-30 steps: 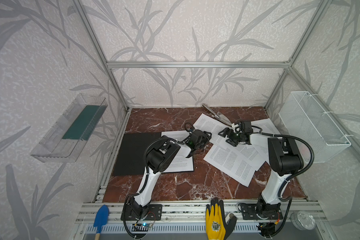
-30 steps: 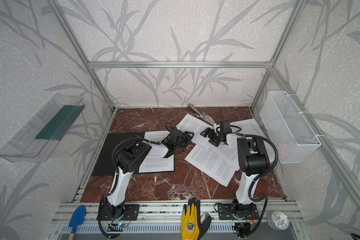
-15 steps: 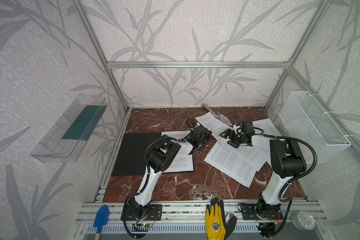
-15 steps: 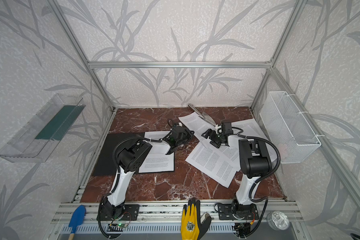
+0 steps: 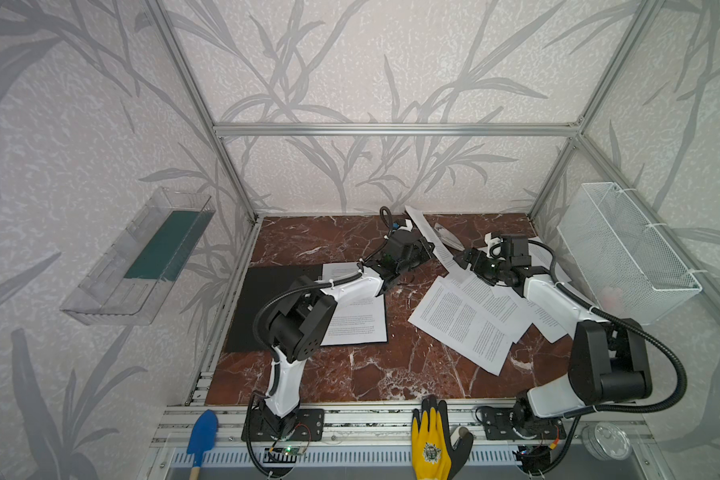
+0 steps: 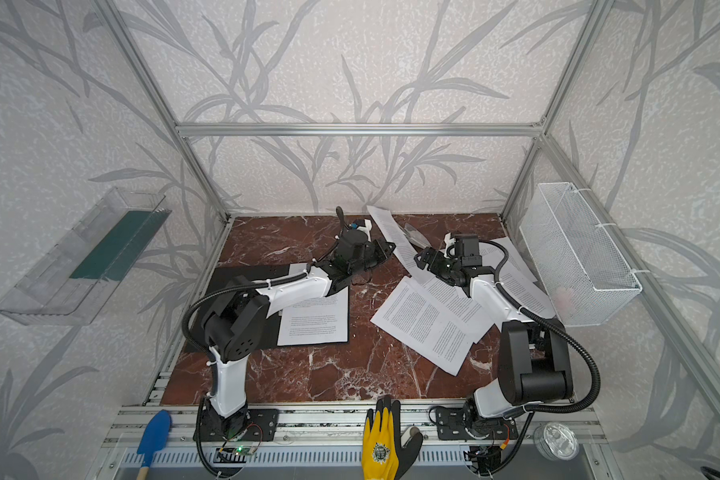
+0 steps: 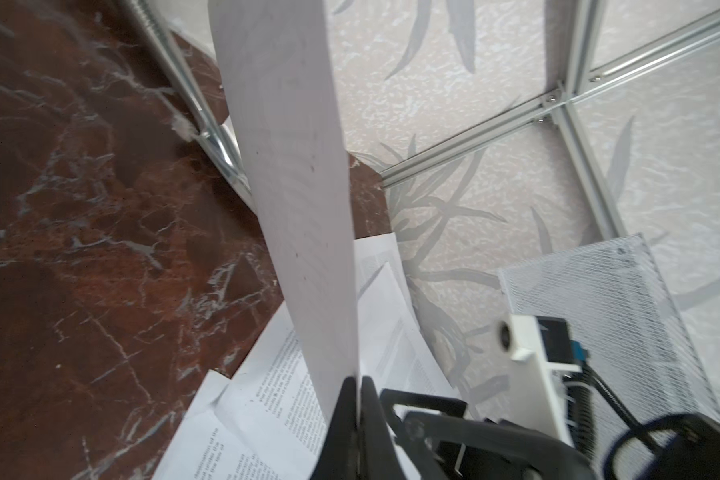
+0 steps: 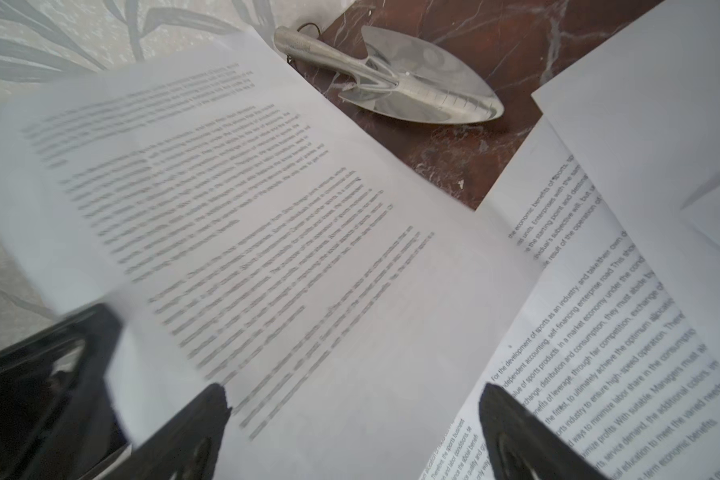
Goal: Put the files into the folder
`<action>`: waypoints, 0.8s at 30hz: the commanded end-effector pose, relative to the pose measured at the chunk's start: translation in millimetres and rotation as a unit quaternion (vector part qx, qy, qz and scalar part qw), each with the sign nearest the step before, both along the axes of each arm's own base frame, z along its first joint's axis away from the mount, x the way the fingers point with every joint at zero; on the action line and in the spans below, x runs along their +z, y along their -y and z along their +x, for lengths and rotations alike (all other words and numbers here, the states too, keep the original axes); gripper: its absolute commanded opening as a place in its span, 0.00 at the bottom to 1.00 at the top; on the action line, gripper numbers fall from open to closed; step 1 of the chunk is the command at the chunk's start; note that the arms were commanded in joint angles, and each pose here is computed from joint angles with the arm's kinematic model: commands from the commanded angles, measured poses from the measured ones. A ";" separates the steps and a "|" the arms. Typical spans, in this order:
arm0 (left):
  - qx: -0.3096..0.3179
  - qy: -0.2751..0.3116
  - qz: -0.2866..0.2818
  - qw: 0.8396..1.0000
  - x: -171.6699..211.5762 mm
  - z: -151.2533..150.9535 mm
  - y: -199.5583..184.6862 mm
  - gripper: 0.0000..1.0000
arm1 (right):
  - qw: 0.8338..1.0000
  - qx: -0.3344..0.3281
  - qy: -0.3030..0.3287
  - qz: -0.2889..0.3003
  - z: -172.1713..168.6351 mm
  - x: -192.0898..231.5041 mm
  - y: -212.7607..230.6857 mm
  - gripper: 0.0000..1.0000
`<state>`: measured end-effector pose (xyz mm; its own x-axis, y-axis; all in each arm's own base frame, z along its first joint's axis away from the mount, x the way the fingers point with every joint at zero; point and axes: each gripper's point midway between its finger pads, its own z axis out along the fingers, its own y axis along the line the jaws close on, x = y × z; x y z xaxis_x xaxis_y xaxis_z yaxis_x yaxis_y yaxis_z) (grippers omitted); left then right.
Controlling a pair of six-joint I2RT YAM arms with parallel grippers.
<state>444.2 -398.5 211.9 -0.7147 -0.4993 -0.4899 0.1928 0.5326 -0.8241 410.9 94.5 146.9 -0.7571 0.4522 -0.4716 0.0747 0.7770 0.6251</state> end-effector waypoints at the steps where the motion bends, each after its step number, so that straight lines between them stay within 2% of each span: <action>1: -0.026 0.002 0.053 0.998 15.6 -23.1 -14.4 0.00 | 1.000 -0.001 -0.006 -0.024 -9.5 -2.0 6.8 0.95; 6: -0.020 -0.005 0.063 0.998 30.9 -49.0 -56.1 0.00 | 1.000 0.014 0.004 -0.027 -9.5 2.8 1.7 0.98; 11: 0.034 -0.024 0.089 0.995 38.1 -74.8 -136.0 0.00 | 0.998 0.052 0.004 -0.041 -10.0 3.3 -19.3 0.99; 15: 0.089 -0.080 0.104 0.987 23.1 -101.1 -214.9 0.00 | 0.992 0.115 0.014 -0.046 -14.3 12.1 -60.6 0.99; 17: 0.111 -0.125 0.130 0.977 7.8 -118.2 -252.1 0.00 | 0.987 0.147 0.022 -0.067 -19.5 17.6 -85.6 0.99; 21: 0.114 -0.191 0.144 0.964 -11.3 -138.4 -291.5 0.00 | 0.979 0.190 0.036 -0.066 -24.6 25.5 -127.1 0.99; 24: 0.119 -0.246 0.180 0.945 -32.1 -144.4 -319.1 0.00 | 0.970 0.232 0.040 -0.068 -29.1 25.7 -168.7 0.99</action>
<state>330.2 -91.7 216.8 -0.6785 -0.6004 -0.4233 -0.2426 0.7270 -0.6424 383.9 240.6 176.0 -0.8205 0.0624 -0.5682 -0.3048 0.7932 0.5272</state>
